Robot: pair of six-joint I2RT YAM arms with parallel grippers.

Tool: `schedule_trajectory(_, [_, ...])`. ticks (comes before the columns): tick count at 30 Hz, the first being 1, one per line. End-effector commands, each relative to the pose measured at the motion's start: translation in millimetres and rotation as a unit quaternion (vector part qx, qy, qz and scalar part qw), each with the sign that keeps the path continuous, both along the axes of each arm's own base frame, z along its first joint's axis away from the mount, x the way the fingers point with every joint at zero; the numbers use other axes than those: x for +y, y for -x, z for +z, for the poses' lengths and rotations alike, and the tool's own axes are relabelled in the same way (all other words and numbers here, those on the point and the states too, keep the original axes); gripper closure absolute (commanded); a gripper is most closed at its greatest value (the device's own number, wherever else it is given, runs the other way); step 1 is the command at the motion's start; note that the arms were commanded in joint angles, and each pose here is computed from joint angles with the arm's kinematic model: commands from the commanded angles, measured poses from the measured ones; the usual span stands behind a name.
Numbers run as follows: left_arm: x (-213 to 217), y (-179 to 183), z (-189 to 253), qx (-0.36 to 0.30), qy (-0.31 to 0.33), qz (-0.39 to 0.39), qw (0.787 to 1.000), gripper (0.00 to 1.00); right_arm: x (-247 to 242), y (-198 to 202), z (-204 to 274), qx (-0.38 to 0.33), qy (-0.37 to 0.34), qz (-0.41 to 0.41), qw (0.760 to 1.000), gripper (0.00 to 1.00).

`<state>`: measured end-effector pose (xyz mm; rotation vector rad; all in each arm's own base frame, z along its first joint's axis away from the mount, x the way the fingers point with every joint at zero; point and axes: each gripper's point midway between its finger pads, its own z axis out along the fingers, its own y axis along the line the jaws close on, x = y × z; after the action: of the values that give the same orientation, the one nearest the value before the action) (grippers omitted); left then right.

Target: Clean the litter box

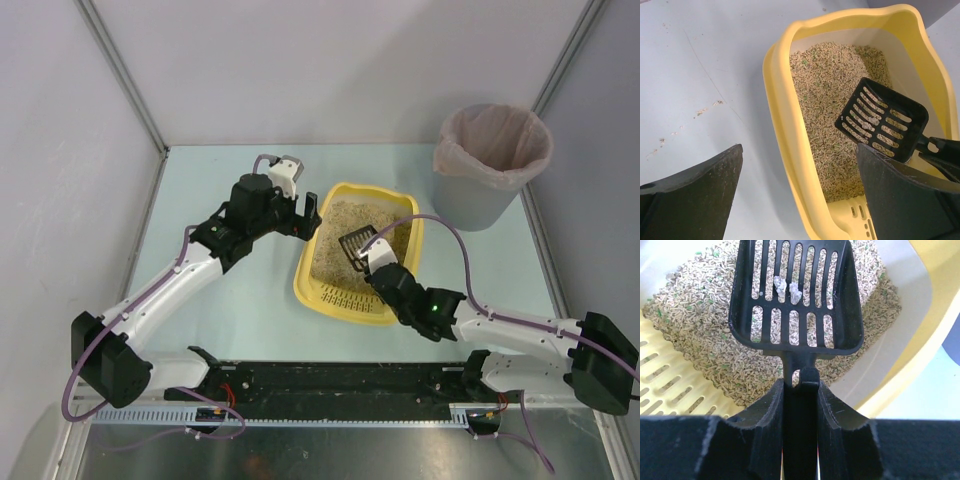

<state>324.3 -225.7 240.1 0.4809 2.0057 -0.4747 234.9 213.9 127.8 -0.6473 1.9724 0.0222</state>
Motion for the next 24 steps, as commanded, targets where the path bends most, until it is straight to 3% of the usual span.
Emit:
schedule_trajectory(1, [-0.1,-3.9,5.0,-0.017,-0.003,-0.007,1.000,0.01,5.7,-6.5,32.0,-0.045,-0.014,-0.013,0.999,1.00])
schedule_trajectory(11, [-7.4,3.5,9.6,-0.024,-0.001,-0.038,0.999,0.02,0.5,1.4,50.8,-0.035,-0.010,-0.027,0.999,1.00])
schedule_trajectory(24, [-7.0,5.8,23.3,-0.031,0.018,-0.032,0.999,0.01,-20.9,1.8,106.4,0.065,-0.034,-0.068,0.995,1.00])
